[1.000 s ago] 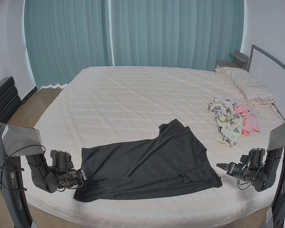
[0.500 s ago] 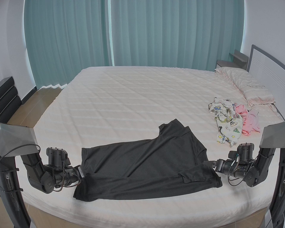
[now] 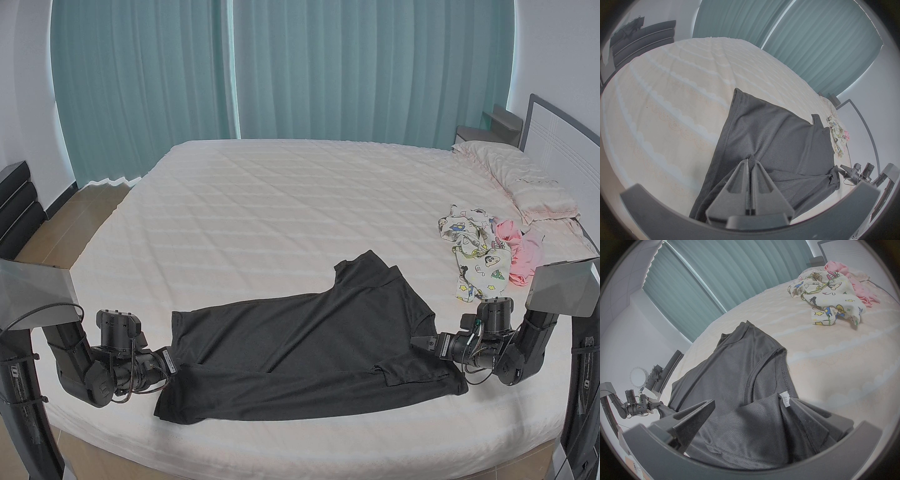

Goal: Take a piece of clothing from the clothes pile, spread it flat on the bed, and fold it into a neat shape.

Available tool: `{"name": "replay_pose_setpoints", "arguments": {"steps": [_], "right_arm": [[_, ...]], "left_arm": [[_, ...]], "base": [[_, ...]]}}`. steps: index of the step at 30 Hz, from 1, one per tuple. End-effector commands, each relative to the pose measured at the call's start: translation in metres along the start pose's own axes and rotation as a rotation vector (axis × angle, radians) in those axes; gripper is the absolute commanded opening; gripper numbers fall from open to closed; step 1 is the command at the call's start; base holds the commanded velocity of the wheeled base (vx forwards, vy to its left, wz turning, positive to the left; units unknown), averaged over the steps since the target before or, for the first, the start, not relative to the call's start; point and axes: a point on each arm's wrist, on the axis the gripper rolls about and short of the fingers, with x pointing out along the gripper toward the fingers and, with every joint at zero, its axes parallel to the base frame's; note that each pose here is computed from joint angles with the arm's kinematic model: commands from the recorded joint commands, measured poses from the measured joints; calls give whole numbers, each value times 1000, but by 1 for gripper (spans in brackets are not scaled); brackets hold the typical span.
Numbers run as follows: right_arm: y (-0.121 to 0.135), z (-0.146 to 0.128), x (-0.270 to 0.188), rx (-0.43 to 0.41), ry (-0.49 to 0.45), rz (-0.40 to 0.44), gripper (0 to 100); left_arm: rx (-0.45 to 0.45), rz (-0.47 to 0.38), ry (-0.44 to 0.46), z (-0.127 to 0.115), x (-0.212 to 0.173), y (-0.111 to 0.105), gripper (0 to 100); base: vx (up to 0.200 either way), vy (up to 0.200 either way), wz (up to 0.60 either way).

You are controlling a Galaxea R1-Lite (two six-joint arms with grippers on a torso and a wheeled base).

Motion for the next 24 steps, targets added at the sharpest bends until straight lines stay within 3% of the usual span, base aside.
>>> {"name": "replay_pose_setpoints", "arguments": {"steps": [1, 5, 6, 16, 24], "right_arm": [[-5, -6, 8, 3, 18, -5, 100], [-2, -6, 9, -15, 20, 1, 100], [-2, -6, 9, -19, 18, 1, 0], [-4, -1, 6, -21, -8, -1, 0], [-1, 11, 8, -35, -87, 7, 0]], "left_arm": [[-2, -1, -2, 1, 0, 0, 0], [-4, -1, -4, 1, 0, 0, 0], [-5, 0, -5, 1, 0, 1, 0], [-13, 15, -23, 7, 0, 6, 0], [-16, 61, -11, 1, 9, 12, 0]], "base": [[0, 0, 0], [0, 0, 0], [0, 0, 0], [0, 0, 0], [0, 0, 0]]}}
